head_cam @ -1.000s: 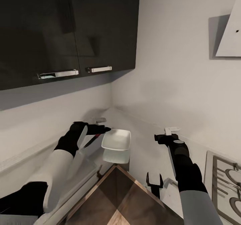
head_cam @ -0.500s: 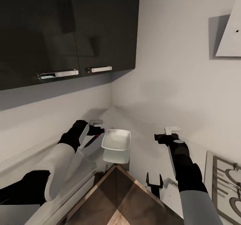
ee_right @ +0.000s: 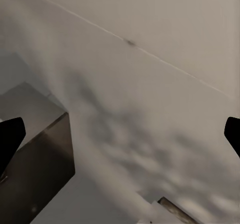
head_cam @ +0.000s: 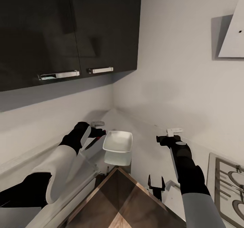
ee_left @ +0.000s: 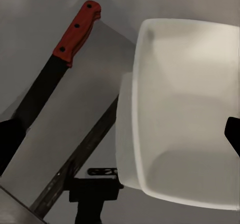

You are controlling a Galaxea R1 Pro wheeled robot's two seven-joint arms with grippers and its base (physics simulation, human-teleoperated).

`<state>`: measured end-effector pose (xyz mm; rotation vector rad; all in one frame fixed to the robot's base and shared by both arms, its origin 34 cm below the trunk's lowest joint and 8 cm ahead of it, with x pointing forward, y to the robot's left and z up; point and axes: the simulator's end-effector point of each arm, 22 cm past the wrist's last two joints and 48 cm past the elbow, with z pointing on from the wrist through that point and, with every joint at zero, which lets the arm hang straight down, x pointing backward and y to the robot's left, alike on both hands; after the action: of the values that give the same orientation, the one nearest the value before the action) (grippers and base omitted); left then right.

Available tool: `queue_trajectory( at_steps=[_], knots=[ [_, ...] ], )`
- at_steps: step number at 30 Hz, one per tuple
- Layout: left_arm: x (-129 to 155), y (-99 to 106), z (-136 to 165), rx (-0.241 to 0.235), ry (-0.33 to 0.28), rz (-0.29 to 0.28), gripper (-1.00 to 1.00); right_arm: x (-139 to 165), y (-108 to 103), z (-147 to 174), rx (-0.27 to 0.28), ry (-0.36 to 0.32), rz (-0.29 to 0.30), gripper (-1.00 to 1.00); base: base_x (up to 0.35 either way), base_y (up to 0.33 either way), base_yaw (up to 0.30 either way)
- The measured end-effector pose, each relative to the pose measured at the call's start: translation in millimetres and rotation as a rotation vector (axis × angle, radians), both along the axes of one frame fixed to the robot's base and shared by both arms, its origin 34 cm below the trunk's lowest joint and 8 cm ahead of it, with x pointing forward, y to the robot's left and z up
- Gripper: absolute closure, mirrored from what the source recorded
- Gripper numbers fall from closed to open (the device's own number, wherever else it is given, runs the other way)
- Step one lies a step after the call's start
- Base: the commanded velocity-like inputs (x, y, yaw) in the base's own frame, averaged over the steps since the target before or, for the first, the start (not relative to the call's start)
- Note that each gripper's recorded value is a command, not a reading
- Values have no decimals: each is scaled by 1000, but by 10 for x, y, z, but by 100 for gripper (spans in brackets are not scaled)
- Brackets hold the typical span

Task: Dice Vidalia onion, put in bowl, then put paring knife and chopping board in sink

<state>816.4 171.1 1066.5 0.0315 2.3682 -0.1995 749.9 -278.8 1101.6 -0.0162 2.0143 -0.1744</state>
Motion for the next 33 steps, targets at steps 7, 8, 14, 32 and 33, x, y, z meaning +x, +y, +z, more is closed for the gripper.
queue_trajectory(
  at_steps=[7, 8, 14, 32, 33],
  knots=[
    [-38, -328, 19, -24, 1, -36, -100, 0, 3, 0, 1, 0, 0, -100, 0, 0, 0],
    [-42, -356, 21, -26, 1, -40, -100, 0, 5, 0, 1, 0, 1, -100, 0, 0, 0],
    [-53, -401, -15, -28, 8, -45, -100, 3, 3, -18, 1, 3, 0, -100, 0, 0, 0],
    [-38, -397, -212, -29, 36, -44, -100, 28, 7, -194, 1, 30, 1, -100, 0, 0, 0],
    [-37, -397, -222, -29, 37, -44, -100, 29, 8, -204, 1, 32, 1, -100, 0, 0, 0]
  ],
)
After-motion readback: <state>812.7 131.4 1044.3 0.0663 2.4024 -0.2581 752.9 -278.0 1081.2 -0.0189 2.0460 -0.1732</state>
